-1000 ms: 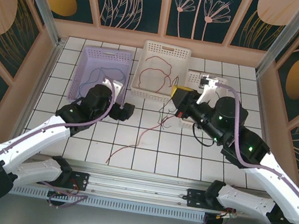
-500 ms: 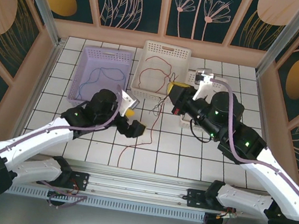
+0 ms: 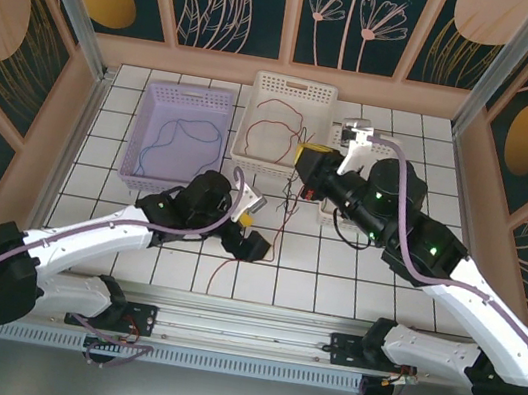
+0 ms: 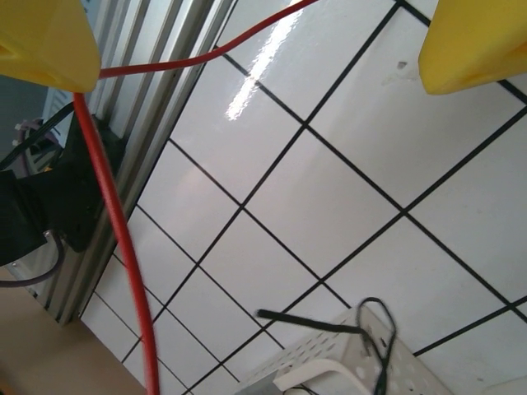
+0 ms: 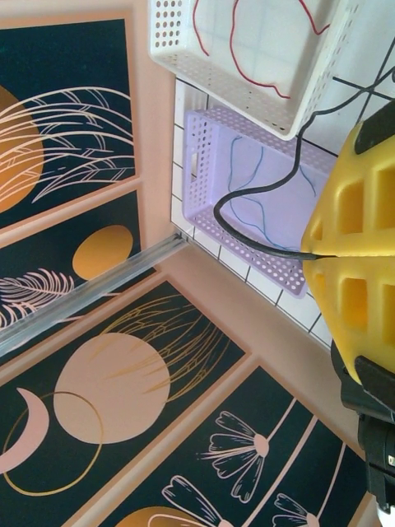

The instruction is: Untangle the cables

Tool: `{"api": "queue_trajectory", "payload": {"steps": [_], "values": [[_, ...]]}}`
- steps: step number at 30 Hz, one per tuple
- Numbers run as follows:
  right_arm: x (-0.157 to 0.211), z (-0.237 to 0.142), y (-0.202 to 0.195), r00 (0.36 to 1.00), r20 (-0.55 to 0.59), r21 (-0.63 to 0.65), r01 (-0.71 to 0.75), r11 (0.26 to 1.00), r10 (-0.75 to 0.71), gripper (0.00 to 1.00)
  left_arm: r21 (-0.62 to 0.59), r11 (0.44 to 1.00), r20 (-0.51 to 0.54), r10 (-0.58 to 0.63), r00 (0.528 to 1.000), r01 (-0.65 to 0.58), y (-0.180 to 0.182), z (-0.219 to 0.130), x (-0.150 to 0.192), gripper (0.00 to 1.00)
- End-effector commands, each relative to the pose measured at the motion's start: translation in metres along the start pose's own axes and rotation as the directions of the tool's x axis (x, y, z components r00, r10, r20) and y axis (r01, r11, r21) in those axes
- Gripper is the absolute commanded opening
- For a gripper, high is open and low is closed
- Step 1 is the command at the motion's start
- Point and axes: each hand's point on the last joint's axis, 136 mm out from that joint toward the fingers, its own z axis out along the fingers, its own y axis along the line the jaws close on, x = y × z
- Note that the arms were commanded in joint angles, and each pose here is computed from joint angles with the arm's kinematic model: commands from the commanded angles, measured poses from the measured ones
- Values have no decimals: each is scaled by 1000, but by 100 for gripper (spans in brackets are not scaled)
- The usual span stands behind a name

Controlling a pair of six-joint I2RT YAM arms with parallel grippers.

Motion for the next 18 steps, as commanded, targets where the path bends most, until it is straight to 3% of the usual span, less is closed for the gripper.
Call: {"api": "queue_trajectory", "payload": {"steps": [1, 8, 18], "values": [[-16, -5, 15, 999, 34, -52, 13, 999, -12, 0, 41, 999, 83, -14, 996, 11, -17, -2, -25, 98], [-14, -1, 15, 999, 30, -51, 16, 999, -15, 0, 123, 991, 150, -63, 987, 44, -35, -10, -36, 99], [-20, -4, 20, 999, 40, -72, 7, 997, -4, 0, 27, 998, 107, -56, 993, 53, -21, 13, -20, 98]]}}
